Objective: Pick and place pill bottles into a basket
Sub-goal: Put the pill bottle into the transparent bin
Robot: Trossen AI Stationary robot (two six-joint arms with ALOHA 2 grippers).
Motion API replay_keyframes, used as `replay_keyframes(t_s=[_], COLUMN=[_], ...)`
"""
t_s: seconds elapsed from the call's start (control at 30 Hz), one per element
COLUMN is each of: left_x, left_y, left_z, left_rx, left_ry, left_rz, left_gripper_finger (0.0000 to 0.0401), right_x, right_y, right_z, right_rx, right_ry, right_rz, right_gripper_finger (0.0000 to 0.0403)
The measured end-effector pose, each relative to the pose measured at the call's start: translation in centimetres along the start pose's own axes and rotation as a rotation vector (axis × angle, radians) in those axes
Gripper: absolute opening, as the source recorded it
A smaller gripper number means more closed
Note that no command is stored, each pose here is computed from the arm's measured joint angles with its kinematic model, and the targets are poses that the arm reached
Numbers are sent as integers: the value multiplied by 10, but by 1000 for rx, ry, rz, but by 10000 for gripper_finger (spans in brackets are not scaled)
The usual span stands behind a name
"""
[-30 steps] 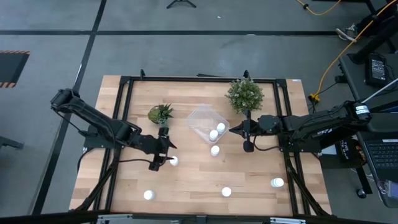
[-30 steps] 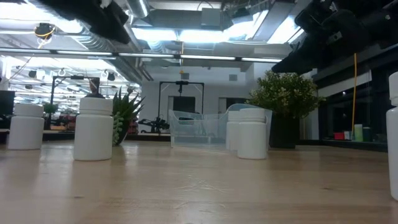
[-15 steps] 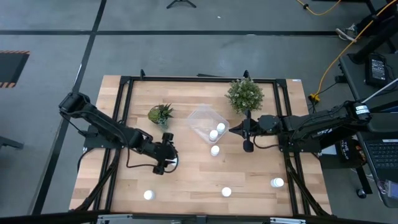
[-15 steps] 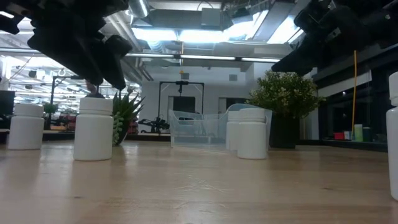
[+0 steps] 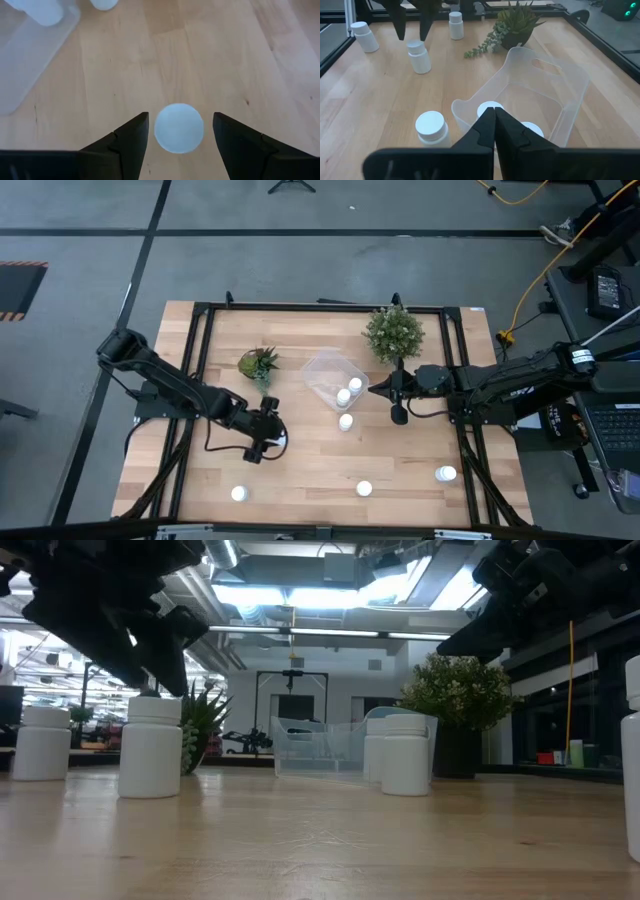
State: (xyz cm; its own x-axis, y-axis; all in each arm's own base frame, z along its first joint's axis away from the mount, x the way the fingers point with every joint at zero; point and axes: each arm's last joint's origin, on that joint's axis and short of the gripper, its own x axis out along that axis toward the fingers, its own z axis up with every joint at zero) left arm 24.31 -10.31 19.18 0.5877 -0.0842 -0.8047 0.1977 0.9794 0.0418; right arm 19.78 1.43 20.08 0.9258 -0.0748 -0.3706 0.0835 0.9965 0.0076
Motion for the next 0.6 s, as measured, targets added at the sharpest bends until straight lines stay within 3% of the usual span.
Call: replay_keyframes(t_s=[0.37,0.6], left_x=[13,15], left_y=[-1,-2], left_z=[-6,-6], left_rx=[25,109], left_ry=[65,69], left_rz=[7,7], left_gripper_finger=[214,214], right_x=[0,0], right_y=[0,0], right_z=[0,0], right_rx=[3,4], right_ry=[0,0], right_rz=[-1,-4], right_gripper_finger=[9,9])
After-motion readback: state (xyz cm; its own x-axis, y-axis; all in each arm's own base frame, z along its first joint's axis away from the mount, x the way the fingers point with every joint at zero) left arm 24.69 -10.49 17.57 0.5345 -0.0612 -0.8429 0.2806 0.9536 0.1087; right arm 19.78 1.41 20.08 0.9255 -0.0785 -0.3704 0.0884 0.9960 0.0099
